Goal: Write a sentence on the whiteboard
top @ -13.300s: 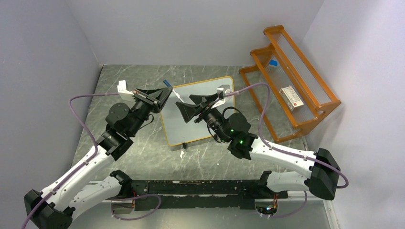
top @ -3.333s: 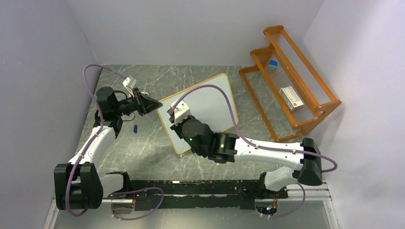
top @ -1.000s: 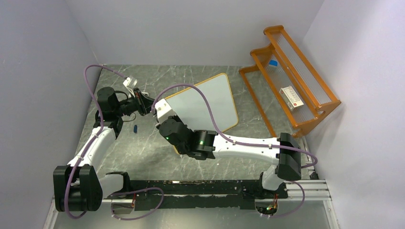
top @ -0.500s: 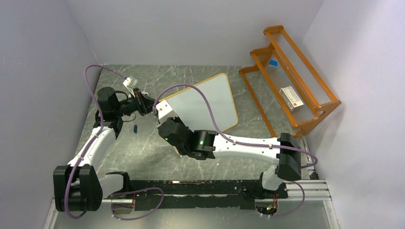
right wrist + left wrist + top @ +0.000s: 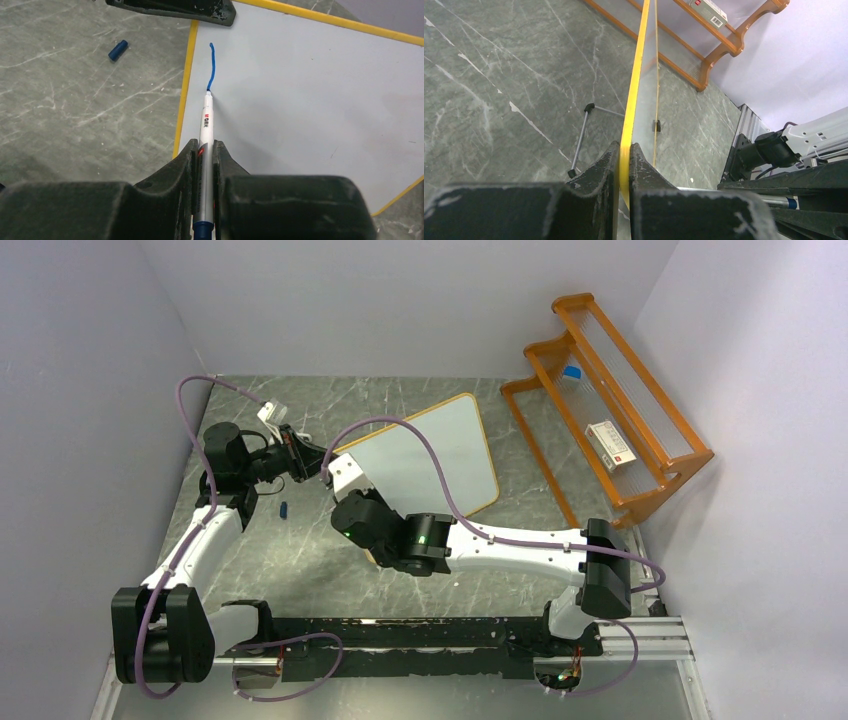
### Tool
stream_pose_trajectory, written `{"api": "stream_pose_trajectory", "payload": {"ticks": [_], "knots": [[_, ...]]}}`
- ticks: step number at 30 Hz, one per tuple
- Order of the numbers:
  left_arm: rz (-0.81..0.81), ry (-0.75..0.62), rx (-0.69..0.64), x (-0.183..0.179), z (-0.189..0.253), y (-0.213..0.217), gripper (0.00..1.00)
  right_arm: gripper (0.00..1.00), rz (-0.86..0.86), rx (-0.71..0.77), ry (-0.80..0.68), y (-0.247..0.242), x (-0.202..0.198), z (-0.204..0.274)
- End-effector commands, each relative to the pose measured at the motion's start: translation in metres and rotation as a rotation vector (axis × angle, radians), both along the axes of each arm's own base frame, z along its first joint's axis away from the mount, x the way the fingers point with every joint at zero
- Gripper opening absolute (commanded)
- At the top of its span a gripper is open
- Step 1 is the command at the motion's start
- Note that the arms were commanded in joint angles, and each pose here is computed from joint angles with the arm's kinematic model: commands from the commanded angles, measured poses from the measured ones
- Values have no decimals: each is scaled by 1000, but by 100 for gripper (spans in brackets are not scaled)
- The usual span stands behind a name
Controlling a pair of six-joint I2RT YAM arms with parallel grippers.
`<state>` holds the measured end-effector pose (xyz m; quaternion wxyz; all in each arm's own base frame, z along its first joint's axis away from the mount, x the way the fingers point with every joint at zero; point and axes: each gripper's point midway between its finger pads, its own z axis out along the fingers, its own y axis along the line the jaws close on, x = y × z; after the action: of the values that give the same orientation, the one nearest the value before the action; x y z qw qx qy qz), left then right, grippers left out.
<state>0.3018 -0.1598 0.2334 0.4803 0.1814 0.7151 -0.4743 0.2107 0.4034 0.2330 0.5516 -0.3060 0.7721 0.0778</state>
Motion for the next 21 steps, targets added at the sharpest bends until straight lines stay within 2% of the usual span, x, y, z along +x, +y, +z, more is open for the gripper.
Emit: {"api": "stream_pose_trajectory", "payload": {"ticks": [1, 17, 21], "knots": [[-25, 40, 17, -8, -12, -4, 5, 0, -8, -9, 22, -5, -4, -4], [-24, 46, 19, -8, -14, -4, 5, 0, -9, -14, 34, -10, -10, -7], [-23, 45, 20, -8, -13, -4, 5, 0, -2, 33, 19, -8, -12, 7]]}}
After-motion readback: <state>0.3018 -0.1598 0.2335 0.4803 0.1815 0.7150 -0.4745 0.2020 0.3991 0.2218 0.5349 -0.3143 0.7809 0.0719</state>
